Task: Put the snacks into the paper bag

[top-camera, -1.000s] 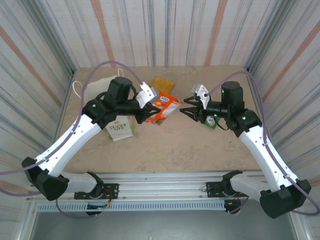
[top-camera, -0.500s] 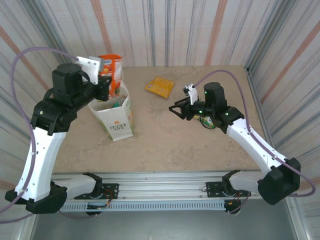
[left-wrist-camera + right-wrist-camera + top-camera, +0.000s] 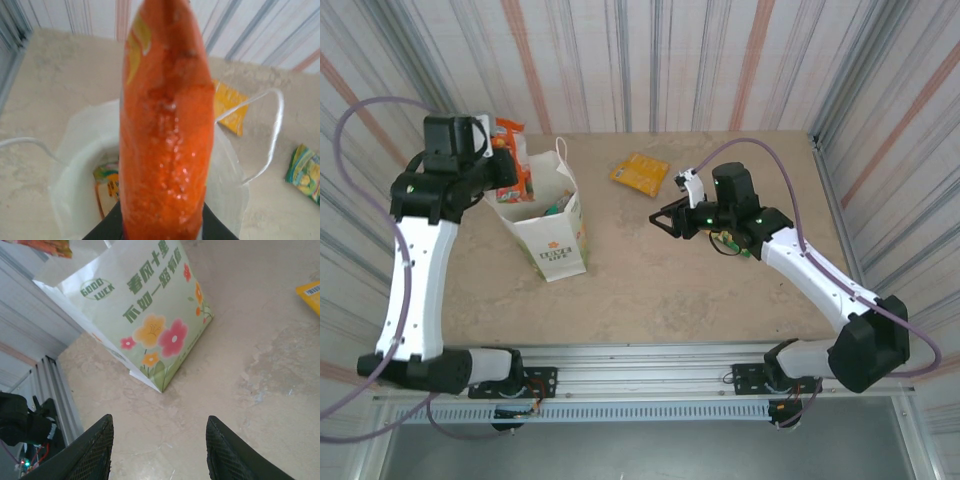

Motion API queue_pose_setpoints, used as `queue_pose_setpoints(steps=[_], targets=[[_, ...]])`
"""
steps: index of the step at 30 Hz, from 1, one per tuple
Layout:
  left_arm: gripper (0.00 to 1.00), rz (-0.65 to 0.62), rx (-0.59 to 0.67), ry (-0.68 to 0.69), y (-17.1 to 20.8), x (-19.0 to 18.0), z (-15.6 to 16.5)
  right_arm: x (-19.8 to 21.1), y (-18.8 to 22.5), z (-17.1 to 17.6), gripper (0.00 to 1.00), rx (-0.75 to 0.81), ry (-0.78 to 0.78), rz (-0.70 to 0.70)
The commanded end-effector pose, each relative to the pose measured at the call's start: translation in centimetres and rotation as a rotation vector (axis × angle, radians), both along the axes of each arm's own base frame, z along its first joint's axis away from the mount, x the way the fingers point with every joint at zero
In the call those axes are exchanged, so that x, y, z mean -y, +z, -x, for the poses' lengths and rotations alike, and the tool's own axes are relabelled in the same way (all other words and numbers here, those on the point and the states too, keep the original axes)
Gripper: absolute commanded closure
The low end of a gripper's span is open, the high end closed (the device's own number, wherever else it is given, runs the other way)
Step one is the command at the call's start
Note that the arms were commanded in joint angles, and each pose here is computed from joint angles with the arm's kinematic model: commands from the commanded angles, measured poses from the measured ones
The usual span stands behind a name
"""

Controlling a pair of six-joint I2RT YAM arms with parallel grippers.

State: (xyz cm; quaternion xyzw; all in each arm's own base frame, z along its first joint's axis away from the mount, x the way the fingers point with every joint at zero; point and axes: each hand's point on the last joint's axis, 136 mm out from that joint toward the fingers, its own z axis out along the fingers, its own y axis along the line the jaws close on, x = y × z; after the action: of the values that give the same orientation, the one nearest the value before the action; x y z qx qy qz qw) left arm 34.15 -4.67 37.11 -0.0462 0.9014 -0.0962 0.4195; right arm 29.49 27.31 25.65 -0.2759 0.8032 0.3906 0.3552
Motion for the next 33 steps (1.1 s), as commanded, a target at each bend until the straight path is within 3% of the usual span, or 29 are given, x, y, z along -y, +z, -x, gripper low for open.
queue_pose_setpoints(steps=[1, 7, 14, 27, 33], targets=[[0.92, 0.074, -0.123, -0.055, -1.5, 1.5, 1.6, -0.4, 0.3, 0.0, 0.50, -0.040, -0.007, 0.000], [0.93, 0.124, -0.275, -0.100, -4.3, 2.7, 3.1, -0.5, -0.1, -0.1, 0.51, -0.063, -0.011, 0.006], [0.93, 0.169, -0.341, -0.134, -4.6, 3.6, 4.3, -0.5, -0.5, 0.3, 0.51, -0.077, -0.009, 0.001], [0.90, 0.231, -0.261, -0.080, -5.7, 3.2, -2.4, -1.1, -1.8, 0.0, 0.50, -0.114, 0.004, -0.007], [0.88, 0.338, -0.351, -0.153, -8.4, 5.4, -2.7, -1.5, -2.6, 0.0, 0.50, -0.138, 0.004, -0.008]])
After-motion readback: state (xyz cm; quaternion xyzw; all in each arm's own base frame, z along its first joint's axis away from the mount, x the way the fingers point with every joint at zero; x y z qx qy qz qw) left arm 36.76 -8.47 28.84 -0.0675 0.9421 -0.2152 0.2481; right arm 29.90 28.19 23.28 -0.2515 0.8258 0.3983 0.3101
